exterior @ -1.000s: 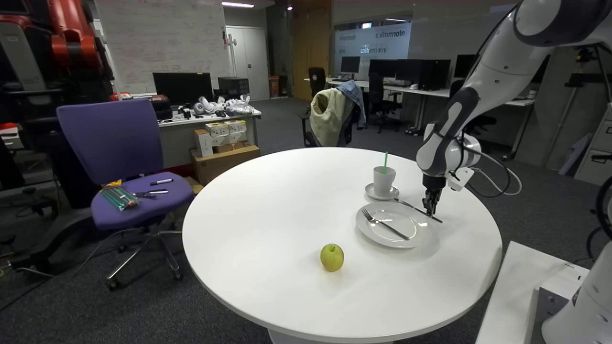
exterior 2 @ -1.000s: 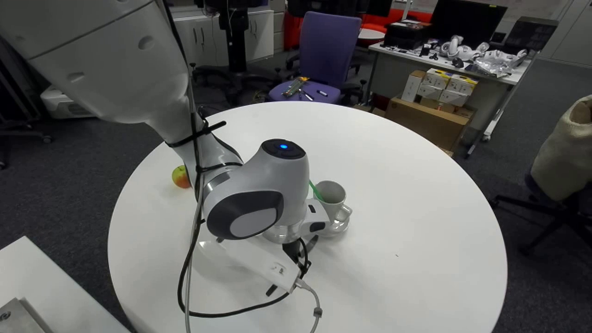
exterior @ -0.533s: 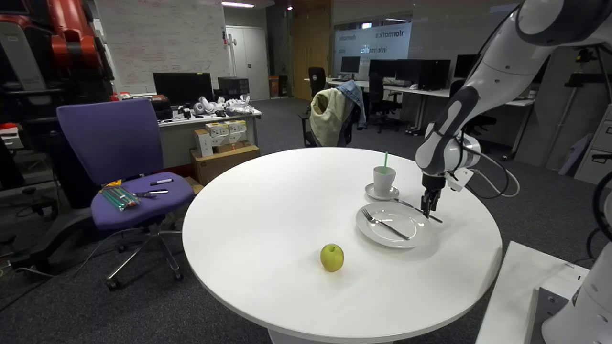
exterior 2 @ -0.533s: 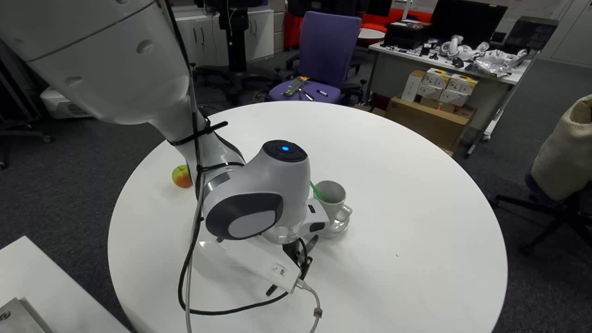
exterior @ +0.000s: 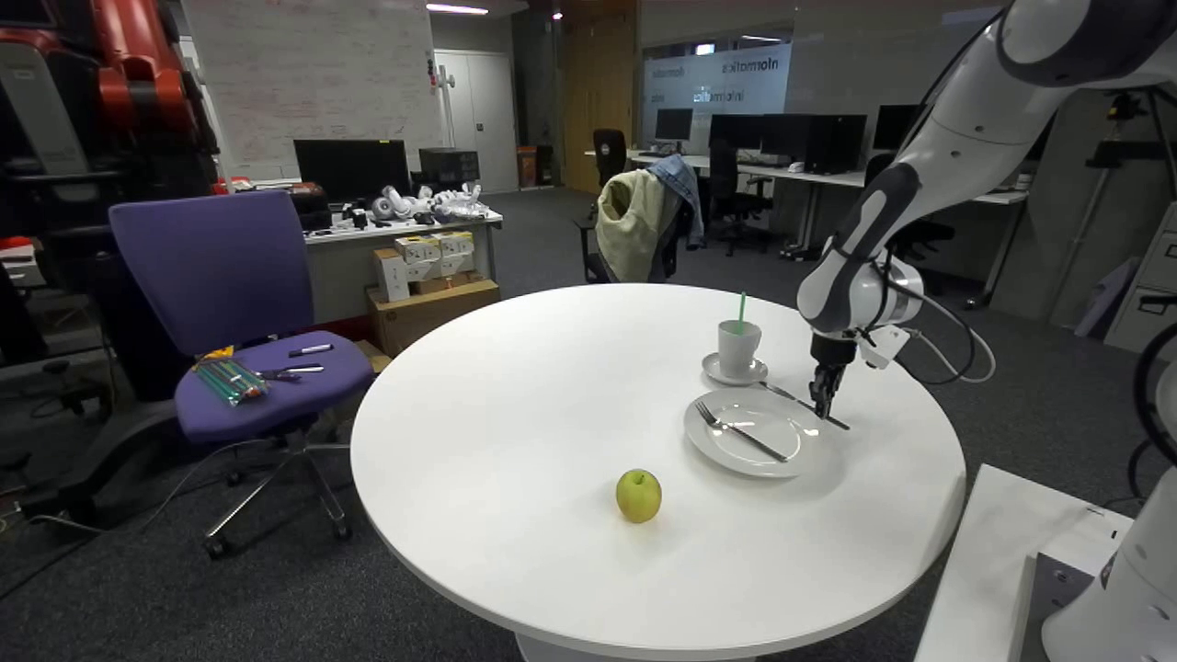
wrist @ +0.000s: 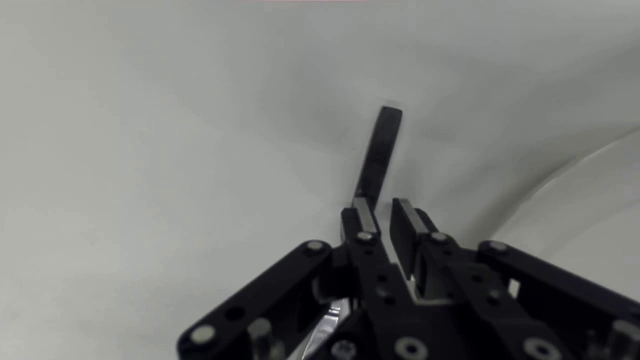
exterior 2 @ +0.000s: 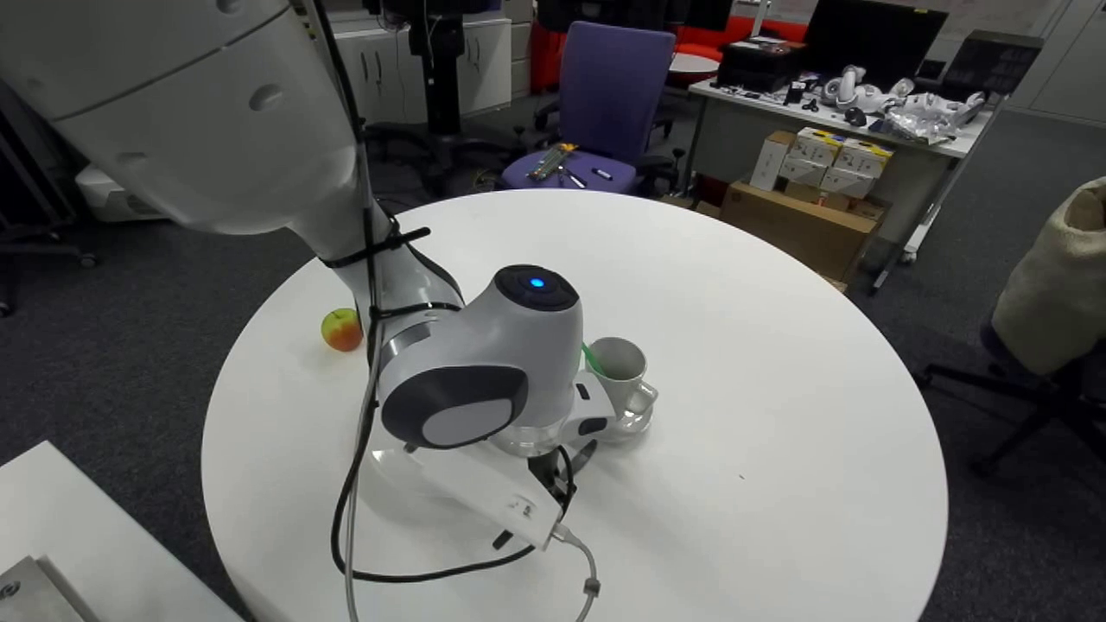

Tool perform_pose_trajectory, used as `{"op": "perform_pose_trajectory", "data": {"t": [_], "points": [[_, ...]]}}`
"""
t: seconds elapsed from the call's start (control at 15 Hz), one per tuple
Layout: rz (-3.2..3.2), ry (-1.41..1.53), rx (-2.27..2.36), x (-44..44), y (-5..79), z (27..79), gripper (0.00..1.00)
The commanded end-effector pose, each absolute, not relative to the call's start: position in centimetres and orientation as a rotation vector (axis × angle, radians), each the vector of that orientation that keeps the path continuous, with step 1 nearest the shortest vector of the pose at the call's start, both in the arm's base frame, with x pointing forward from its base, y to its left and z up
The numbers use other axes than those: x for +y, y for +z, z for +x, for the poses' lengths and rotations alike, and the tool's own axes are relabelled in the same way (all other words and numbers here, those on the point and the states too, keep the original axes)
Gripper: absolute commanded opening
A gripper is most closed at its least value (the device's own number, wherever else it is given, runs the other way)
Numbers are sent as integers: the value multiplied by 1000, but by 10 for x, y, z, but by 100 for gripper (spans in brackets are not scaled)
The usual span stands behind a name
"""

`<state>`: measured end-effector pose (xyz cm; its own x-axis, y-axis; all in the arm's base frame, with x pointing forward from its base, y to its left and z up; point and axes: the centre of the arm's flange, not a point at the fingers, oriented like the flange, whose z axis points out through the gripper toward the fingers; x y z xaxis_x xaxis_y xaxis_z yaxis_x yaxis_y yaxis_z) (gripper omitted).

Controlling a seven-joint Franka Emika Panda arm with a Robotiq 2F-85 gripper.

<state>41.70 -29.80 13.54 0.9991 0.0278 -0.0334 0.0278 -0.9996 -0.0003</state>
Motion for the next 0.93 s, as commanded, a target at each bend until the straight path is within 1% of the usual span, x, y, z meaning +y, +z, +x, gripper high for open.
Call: {"op": "perform_pose_trajectory", "data": {"t": [0.0, 0.07, 0.13, 0.2, 0.4, 0.47, 0.73, 0.8, 0.87], "points": [[3156, -18, 60, -302, 144, 414, 0], [3157, -20, 61, -302, 144, 414, 0], [3156, -23, 62, -301, 144, 413, 26], [3153, -24, 62, -301, 145, 412, 27], [3142, -15, 36, -303, 148, 409, 48], [3134, -5, 10, -304, 148, 408, 57], [3117, 45, -120, -311, 148, 405, 85], [3114, 56, -139, -313, 149, 405, 94], [3114, 62, -160, -314, 148, 406, 99]]}}
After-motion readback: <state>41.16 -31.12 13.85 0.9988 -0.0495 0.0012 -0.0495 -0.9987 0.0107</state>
